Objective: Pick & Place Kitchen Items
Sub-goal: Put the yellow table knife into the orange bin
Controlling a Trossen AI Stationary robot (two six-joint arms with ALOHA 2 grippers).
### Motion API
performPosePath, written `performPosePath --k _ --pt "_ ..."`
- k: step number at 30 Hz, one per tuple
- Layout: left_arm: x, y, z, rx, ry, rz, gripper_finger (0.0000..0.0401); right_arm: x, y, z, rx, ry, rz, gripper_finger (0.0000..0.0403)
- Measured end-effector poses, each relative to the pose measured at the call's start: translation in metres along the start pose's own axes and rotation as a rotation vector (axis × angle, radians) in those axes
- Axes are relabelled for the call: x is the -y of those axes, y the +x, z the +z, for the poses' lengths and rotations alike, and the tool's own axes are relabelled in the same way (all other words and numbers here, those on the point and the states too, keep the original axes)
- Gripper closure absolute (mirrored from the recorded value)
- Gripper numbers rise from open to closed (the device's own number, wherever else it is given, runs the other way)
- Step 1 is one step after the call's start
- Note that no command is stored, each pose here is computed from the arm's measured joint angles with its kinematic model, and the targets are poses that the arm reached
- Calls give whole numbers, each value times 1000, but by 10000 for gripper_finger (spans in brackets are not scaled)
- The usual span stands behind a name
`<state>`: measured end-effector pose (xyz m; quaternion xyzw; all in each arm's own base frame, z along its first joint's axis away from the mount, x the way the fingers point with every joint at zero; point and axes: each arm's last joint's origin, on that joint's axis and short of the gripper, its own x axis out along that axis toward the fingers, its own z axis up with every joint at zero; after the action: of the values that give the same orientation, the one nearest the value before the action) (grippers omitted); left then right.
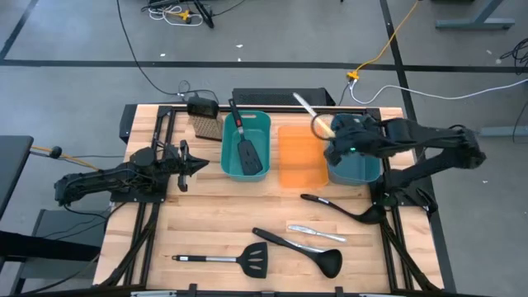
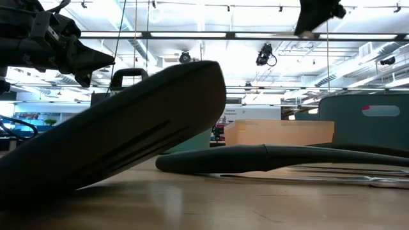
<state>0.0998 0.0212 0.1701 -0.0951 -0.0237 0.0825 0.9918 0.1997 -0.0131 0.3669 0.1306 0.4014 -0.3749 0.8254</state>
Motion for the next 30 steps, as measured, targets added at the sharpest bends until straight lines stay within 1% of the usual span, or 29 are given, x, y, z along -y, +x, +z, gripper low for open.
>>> performPosePath --k 3,6,10,14,20,23,26,30 --pt "0 0 0 0 1 0 387 -8 20 2 -120 0 -6 312" --pt "0 0 0 0 1 0 387 -18 40 5 -198 -4 -13 312" --pt "0 0 0 0 11 1 387 -27 69 9 -268 -1 -67 312" --pt "0 0 0 4 8 1 387 -36 95 11 -307 13 -127 312" --pt "0 0 0 4 5 1 387 -52 123 3 -460 18 -100 312" --pt "0 0 0 4 5 2 387 -58 136 -2 -532 18 -104 312" --pt "0 0 0 4 6 2 387 -62 145 -5 -555 21 -120 313" --pt "0 0 1 6 8 1 387 -67 157 -5 -563 44 -111 312"
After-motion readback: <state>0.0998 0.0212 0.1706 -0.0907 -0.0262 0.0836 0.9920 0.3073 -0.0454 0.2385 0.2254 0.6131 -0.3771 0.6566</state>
